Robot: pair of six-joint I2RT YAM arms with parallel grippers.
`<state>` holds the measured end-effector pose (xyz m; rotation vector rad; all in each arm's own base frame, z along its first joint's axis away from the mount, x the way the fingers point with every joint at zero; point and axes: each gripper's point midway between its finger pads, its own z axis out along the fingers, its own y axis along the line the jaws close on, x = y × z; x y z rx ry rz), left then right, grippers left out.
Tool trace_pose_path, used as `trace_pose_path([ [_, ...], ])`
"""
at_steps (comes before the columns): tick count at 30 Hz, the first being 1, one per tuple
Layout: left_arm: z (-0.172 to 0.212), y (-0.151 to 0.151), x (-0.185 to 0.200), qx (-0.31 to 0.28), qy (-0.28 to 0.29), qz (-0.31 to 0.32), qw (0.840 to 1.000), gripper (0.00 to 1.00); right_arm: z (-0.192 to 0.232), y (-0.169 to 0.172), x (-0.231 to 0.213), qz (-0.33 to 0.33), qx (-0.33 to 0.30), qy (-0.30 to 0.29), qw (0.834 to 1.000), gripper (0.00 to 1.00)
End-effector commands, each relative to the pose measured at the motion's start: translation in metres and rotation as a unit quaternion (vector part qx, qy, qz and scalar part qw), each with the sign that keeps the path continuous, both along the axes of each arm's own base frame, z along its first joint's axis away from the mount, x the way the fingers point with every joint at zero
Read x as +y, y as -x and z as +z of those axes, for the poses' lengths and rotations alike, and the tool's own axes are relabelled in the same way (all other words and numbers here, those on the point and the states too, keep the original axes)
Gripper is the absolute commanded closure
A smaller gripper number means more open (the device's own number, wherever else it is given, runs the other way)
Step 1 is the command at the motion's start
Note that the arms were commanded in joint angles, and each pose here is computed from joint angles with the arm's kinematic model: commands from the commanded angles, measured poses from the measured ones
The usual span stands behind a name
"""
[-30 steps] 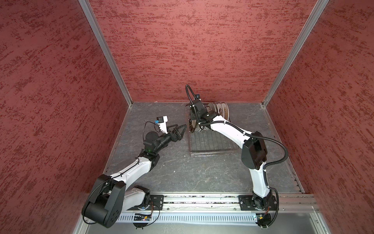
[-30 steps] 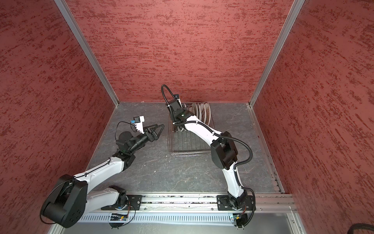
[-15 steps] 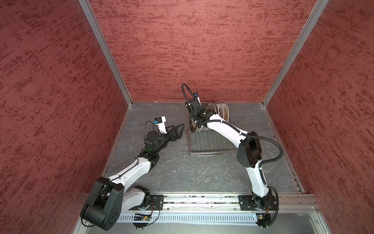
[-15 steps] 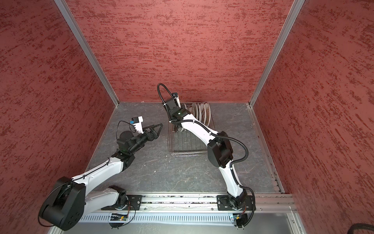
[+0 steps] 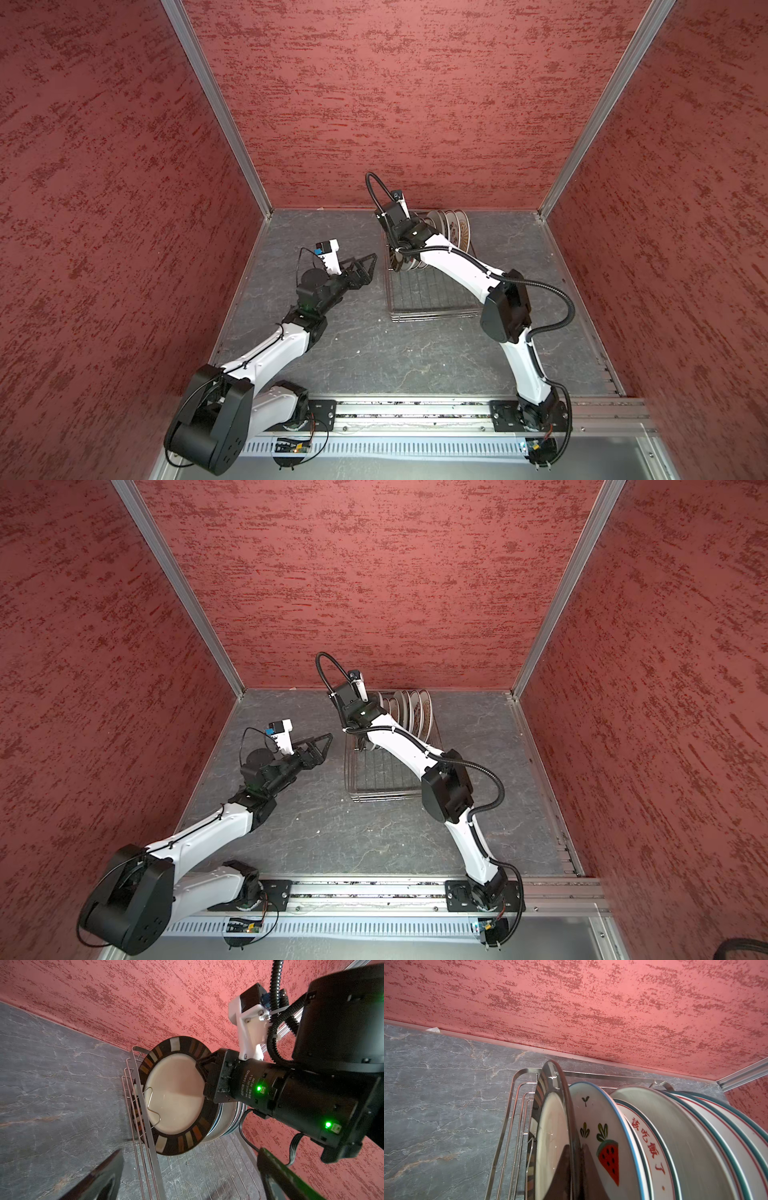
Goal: Unload the plates from the dish rack
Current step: 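Grip the brown-rimmed plate's top edge with the right gripper while left gripper waits, then pull the brown-rimmed plate out of the rack toward the robot with the right gripper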
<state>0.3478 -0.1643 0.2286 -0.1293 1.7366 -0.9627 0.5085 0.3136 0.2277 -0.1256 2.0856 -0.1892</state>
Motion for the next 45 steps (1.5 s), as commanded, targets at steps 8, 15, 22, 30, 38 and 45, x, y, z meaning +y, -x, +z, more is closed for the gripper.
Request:
trace_pose_path([
  [8,0.013,-0.001,0.002,-0.018,-0.002,0.008,1.0,0.0,0.089,0.002,0.004,-0.008,-0.112,-0.045,0.993,1.0],
  [15,0.011,-0.001,0.002,-0.013,0.001,0.008,1.0,0.01,0.117,0.014,-0.001,-0.012,-0.148,-0.056,0.987,1.0],
  [22,0.01,0.0,0.002,-0.01,0.005,0.007,1.0,0.0,0.129,0.026,-0.007,-0.013,-0.164,-0.063,0.984,1.0],
  [30,0.008,0.002,0.001,-0.01,0.009,0.001,1.0,0.01,0.151,0.052,-0.014,-0.004,-0.201,-0.082,0.976,1.0],
  [38,0.022,0.014,-0.004,-0.055,0.017,-0.023,0.998,0.01,0.173,0.083,-0.028,0.009,-0.234,-0.117,0.965,1.0],
  [45,0.023,0.024,-0.011,-0.052,0.027,-0.049,0.997,0.01,0.184,0.123,-0.04,0.073,-0.231,-0.204,0.948,1.0],
])
